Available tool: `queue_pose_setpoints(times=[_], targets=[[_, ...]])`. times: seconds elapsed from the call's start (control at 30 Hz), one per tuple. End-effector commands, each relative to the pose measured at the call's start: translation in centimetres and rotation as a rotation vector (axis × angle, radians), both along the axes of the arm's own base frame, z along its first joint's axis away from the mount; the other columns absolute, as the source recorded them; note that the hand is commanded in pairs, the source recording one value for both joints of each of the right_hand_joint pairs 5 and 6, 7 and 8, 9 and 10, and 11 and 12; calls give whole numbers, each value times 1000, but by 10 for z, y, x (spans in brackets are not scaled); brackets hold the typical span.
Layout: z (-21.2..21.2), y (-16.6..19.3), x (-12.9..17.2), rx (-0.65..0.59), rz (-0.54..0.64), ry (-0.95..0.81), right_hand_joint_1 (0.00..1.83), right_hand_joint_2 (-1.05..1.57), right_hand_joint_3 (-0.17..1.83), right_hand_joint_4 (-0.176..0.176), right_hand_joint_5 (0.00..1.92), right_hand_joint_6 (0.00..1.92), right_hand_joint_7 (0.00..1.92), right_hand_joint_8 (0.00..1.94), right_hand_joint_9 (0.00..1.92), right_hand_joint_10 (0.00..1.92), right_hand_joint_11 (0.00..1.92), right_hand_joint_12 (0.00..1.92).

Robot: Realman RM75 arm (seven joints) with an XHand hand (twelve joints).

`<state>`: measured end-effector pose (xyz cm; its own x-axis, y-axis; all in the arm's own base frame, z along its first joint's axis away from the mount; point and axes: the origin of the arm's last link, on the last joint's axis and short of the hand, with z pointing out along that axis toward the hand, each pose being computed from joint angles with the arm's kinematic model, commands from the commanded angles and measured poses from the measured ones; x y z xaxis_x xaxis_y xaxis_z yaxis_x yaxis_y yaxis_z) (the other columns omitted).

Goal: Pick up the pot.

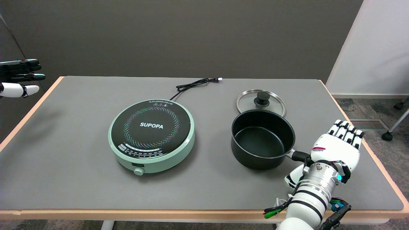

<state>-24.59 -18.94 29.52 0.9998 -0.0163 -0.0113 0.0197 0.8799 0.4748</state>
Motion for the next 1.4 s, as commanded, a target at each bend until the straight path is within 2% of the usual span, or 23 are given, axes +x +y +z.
queue_pose_setpoints(times=[0.03,0.43,0.5,1.4], targets=[[-9,-5,-2,-43,-69,19,1275,-660,1075,-151,44,44,44,44,44,44,44,44],[-8,-12,-13,-37,-105,-44,1258,-675,1085,-143,46,46,46,46,46,46,46,46],[-8,-14,-15,-28,-113,-57,1230,-671,1081,-176,48,48,48,48,48,48,48,48],[-4,-19,-25,-34,-134,-106,1222,-667,1058,-176,55,55,55,55,55,55,55,55]])
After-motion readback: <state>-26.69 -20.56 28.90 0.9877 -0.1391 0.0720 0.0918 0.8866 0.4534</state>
